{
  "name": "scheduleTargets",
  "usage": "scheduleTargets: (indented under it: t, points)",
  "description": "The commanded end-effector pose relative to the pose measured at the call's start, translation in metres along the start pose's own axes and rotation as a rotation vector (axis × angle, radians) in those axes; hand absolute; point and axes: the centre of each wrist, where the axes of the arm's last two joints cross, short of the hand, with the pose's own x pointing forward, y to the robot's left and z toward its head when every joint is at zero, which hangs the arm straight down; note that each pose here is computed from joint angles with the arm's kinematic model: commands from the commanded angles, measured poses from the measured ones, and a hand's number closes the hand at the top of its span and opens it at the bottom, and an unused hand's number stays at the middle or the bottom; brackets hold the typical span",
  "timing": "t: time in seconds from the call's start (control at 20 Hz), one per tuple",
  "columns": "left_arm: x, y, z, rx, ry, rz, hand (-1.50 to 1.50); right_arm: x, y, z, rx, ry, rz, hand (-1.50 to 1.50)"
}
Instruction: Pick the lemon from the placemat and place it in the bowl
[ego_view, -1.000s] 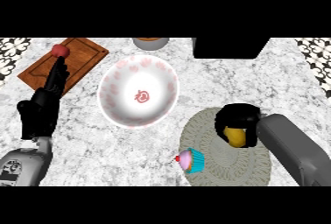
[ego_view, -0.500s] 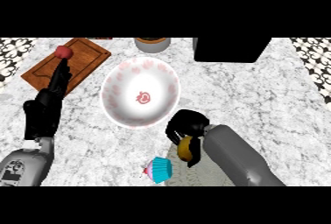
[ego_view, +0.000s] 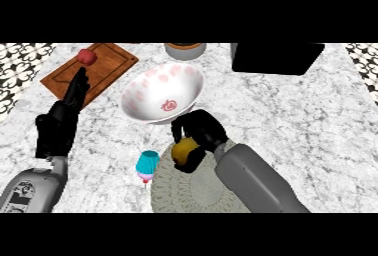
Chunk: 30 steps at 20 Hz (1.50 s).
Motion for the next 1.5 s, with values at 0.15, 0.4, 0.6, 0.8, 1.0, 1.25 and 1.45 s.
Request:
scheduleTargets:
  t: [0.15, 0.4, 0.6, 0.8, 1.0, 1.25, 1.45]
  points:
    - [0.000, -0.009, -0.002, -0.029, -0.006, -0.005, 0.00, 0.046, -0.020, -0.008, -0.328, 0.163, -0.080, 1.50]
    - [0.001, -0.014, -0.005, -0.052, -0.016, -0.004, 0.00, 0.082, -0.029, -0.015, -0.501, 0.265, -0.125, 1.50]
    - [0.009, -0.012, -0.009, -0.040, -0.039, -0.015, 0.00, 0.108, -0.032, -0.020, -0.625, 0.334, -0.158, 1.50]
    - [0.010, -0.007, -0.012, -0.036, -0.031, -0.016, 0.00, 0.131, -0.040, -0.031, -0.746, 0.373, -0.195, 1.50]
    - [0.007, -0.008, -0.018, -0.021, -0.025, -0.003, 0.00, 0.140, -0.042, -0.041, -0.834, 0.386, -0.169, 1.50]
    - [0.014, 0.003, -0.016, -0.013, -0.030, 0.015, 0.00, 0.124, -0.042, -0.058, -0.904, 0.449, -0.026, 1.50]
    - [0.010, -0.010, -0.012, 0.006, -0.045, -0.020, 0.00, 0.111, -0.053, -0.071, -0.920, 0.526, 0.117, 1.50]
